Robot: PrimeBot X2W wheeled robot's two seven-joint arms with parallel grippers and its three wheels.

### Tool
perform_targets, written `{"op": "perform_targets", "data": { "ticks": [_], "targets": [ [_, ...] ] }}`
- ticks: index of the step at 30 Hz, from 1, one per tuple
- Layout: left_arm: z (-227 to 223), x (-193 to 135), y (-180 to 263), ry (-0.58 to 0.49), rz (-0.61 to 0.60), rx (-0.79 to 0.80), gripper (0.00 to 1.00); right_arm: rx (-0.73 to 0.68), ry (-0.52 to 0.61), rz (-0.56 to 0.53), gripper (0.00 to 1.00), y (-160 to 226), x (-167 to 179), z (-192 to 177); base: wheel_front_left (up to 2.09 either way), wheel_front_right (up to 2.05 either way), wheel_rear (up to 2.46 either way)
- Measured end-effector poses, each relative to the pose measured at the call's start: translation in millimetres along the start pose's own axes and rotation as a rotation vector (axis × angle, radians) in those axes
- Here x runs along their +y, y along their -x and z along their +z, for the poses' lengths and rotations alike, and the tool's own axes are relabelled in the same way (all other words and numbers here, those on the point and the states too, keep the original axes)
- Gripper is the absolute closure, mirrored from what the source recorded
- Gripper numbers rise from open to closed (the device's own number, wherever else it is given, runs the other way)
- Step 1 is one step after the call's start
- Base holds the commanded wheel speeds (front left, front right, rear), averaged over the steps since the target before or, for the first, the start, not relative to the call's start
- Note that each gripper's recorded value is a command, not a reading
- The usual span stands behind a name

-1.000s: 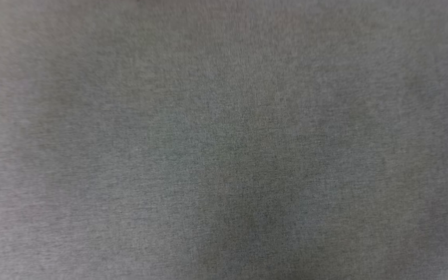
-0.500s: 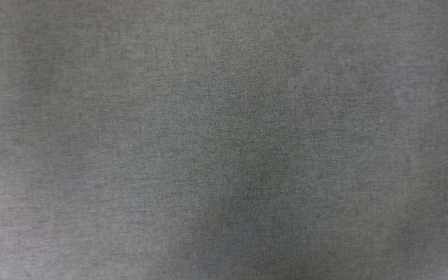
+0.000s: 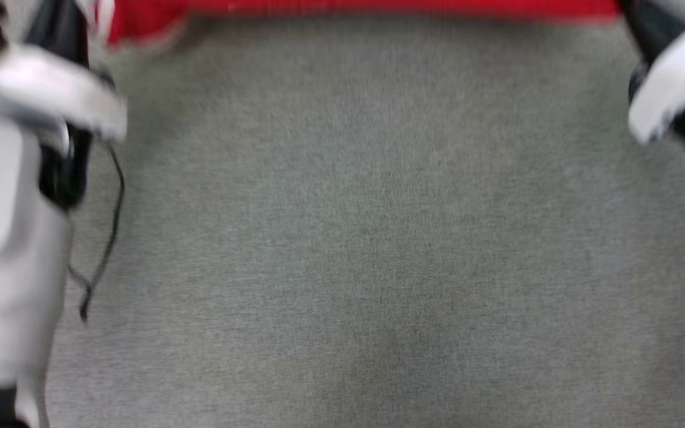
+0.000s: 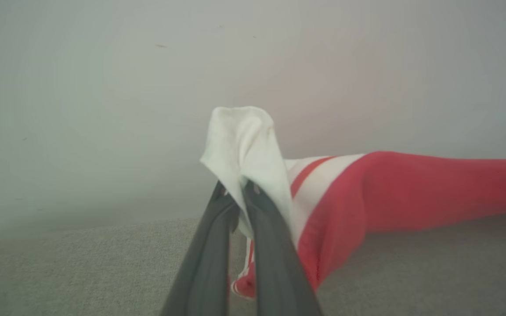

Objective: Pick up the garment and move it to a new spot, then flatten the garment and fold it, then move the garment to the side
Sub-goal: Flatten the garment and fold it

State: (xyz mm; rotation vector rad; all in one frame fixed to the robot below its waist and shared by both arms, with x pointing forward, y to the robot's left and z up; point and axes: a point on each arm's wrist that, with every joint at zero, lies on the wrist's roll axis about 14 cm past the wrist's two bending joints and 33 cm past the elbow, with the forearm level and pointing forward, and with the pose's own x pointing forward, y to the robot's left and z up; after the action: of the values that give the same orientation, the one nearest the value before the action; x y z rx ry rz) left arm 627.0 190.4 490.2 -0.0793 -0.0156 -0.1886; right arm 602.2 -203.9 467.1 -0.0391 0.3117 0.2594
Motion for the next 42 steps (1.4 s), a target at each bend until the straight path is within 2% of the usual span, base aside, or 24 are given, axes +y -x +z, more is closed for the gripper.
{"op": "perform_targets", "data": {
  "ticks": [8, 17, 27, 31, 35, 42],
  "targets": [
    [-12.8, -2.8, 104.6, 0.007, 0.050, 0.038, 1.00, 0.053, -0.039, 0.016, 1.00, 77.8, 10.9, -42.0, 0.00, 0.00, 0.00],
    [-33.9, -22.8, 214.0, 0.043, 0.095, 0.156, 1.00, 0.137, -0.143, -0.017, 1.00, 169.9, 26.7, -94.3, 0.00, 0.00, 0.00],
    [-34.1, -37.4, 286.8, 0.051, 0.117, 0.257, 1.00, 0.291, -0.275, -0.079, 1.00, 256.5, 58.1, -147.0, 0.00, 0.00, 0.00],
    [-36.6, -38.3, 296.6, 0.053, 0.107, 0.305, 1.00, 0.332, -0.300, -0.101, 1.00, 271.3, 67.0, -152.3, 0.00, 0.00, 0.00],
    [-39.5, -46.6, 297.3, 0.063, 0.062, 0.328, 1.00, 0.336, -0.302, -0.115, 1.00, 268.9, 68.2, -148.0, 0.00, 0.00, 0.00],
    [-32.9, -51.0, 259.7, 0.033, -0.012, 0.295, 1.00, 0.274, -0.253, -0.102, 1.00, 229.2, 62.9, -120.6, 0.00, 0.00, 0.00]
  ]
}}
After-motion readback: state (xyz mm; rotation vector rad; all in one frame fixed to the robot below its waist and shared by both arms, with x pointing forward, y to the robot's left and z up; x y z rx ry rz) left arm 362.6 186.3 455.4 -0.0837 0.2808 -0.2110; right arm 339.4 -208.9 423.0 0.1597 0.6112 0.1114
